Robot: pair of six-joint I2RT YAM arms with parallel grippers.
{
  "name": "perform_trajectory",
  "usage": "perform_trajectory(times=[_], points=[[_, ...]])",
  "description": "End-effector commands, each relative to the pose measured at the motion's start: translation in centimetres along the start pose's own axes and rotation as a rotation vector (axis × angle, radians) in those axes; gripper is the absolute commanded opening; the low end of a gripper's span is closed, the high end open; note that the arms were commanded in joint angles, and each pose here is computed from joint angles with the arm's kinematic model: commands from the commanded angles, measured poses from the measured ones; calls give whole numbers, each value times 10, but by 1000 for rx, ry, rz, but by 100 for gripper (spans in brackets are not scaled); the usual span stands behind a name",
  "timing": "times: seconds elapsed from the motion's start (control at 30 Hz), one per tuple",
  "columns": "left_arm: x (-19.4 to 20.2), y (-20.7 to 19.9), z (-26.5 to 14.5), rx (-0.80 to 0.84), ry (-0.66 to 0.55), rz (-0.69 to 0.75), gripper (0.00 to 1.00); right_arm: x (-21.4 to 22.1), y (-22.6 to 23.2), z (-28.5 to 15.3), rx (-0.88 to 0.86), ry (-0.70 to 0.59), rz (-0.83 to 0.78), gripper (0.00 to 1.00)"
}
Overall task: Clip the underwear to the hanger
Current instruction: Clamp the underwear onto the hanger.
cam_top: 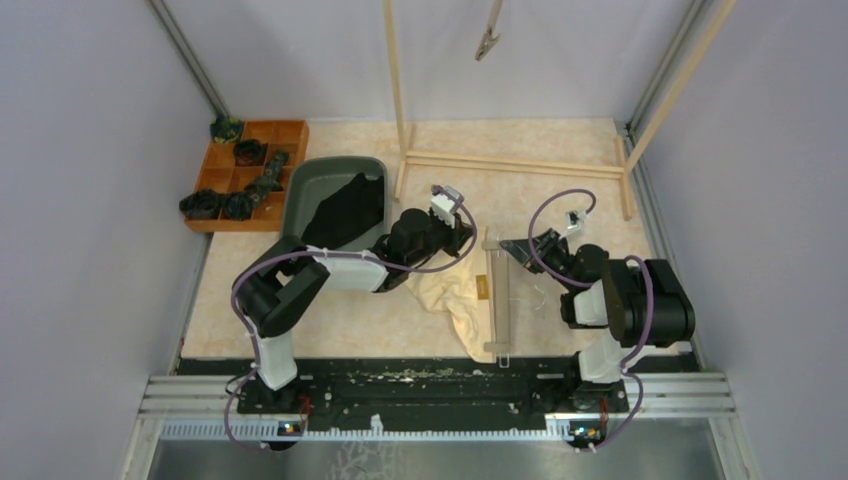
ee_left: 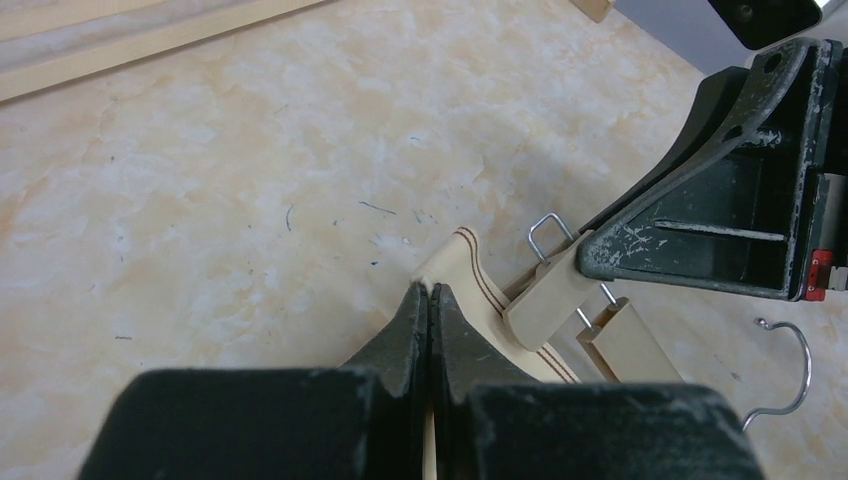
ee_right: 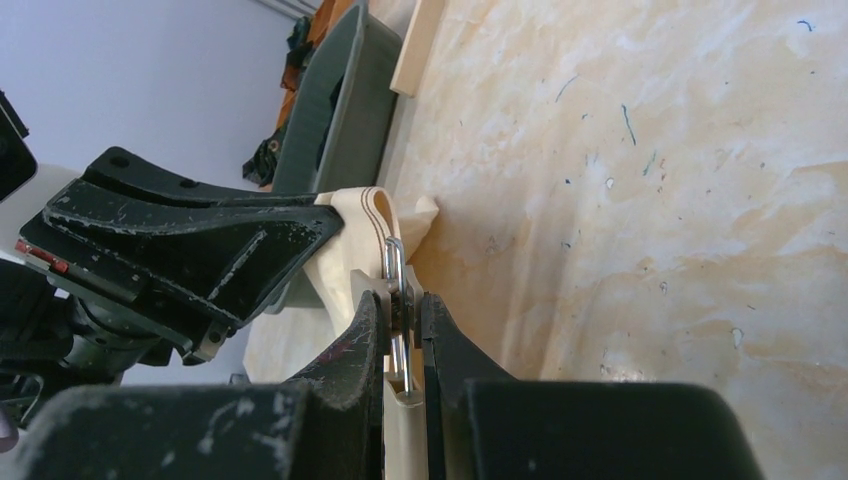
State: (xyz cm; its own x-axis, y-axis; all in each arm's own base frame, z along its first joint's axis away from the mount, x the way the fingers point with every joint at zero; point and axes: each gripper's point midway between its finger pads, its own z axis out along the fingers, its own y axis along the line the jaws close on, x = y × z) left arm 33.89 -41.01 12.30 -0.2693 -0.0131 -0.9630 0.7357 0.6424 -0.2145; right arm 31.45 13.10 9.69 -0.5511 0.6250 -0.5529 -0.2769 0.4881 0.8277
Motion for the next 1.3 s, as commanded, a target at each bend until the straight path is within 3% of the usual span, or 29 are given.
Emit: perform_trajectory(times=[0.0, 1.27], points=[[-30, -12, 8, 38, -77, -1, 0, -10, 11, -1, -60, -31, -54, 0], [-23, -12, 18, 27, -54, -2, 0, -9, 18, -1, -101, -29, -40, 0]])
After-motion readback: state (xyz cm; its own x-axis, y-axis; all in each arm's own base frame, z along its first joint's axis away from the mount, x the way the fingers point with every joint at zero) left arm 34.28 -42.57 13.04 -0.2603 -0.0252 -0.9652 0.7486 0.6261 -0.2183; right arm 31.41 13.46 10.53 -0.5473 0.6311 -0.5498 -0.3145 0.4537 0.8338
